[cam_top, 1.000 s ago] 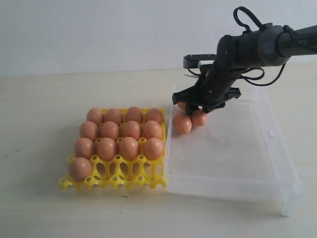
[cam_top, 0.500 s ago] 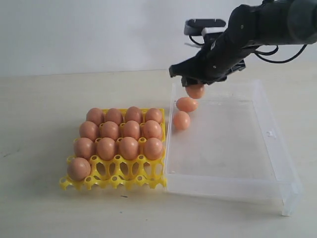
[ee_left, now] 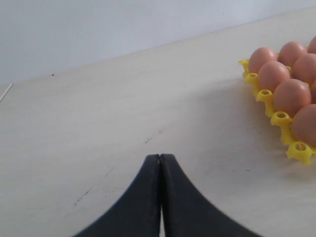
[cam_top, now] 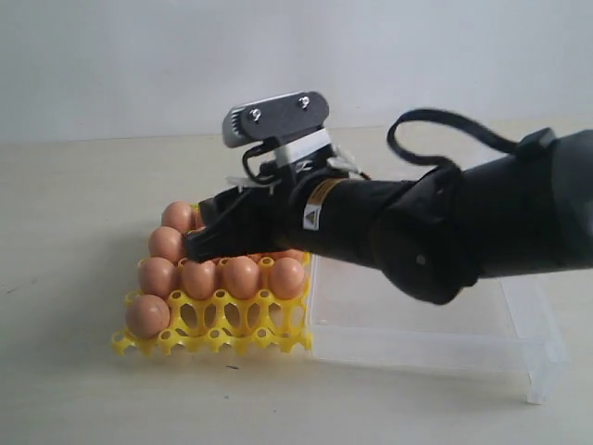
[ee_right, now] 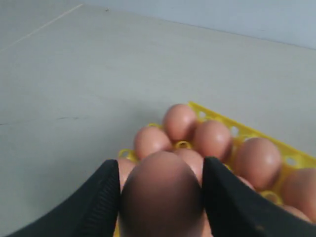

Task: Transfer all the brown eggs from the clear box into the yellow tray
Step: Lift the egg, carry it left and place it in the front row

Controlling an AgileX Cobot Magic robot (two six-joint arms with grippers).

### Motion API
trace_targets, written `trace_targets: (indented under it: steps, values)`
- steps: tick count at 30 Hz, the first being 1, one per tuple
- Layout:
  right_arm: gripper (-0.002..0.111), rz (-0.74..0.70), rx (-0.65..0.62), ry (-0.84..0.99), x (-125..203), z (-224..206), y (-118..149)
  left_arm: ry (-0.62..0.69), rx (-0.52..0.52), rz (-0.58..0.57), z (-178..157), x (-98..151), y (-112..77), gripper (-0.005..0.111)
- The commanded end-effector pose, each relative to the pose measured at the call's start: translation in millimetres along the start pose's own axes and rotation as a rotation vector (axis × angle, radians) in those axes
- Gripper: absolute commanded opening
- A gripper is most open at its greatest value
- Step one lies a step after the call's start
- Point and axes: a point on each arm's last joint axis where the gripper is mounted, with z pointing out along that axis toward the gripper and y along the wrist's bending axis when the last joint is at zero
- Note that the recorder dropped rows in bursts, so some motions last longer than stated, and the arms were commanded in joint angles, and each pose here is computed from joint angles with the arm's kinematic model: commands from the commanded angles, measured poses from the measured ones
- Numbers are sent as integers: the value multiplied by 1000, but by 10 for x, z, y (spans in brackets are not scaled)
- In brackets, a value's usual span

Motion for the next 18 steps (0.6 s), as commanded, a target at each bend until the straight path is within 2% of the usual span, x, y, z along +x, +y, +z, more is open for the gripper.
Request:
trace_targets:
  steps: [1,5,18]
  values:
    - [0,-20,-133,-66,113,108,203,-17,0,-1,-8,-20,2,0]
    - [0,40,-191,-41,291,238,243,-17,0,-1,-8,-20,2,0]
    - [0,104,-188,17,673,491,185,-17,0,-1,-8,-20,2,0]
